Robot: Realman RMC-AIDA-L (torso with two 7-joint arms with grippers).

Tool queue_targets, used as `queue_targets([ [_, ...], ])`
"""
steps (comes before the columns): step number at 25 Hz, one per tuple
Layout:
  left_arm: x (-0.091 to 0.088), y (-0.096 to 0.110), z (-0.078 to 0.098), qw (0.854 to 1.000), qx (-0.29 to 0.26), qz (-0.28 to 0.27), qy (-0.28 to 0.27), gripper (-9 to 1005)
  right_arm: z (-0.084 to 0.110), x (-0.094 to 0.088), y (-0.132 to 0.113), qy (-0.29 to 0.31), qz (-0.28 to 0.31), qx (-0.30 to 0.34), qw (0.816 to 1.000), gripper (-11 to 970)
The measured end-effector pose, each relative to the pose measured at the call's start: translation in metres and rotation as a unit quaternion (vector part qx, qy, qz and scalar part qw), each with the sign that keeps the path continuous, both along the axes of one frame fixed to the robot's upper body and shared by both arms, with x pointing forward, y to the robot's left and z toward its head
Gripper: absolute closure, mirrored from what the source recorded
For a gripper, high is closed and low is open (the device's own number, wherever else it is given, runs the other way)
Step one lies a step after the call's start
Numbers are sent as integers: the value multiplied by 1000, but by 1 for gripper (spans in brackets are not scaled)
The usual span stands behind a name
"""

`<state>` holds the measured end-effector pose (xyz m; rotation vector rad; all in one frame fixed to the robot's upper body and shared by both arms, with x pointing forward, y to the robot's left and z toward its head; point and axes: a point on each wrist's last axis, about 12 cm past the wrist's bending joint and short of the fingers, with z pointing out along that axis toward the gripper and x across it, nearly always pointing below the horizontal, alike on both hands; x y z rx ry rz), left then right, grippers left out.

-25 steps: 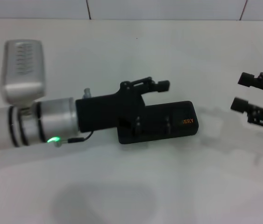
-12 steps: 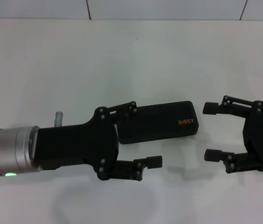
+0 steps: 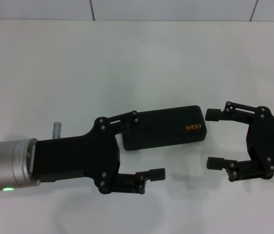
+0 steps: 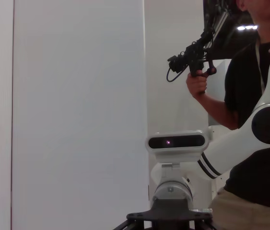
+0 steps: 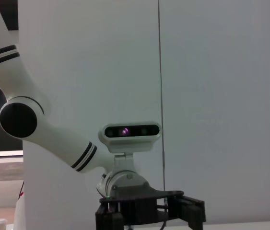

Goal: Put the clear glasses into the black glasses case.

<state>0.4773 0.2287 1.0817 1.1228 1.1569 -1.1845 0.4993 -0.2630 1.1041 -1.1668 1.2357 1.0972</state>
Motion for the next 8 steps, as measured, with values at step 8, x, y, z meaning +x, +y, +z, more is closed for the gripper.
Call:
queue_targets([
  [8,0,0,0,1000,1,-1,-2,163,-2,-1,4,-6,11,-5,1000,92],
])
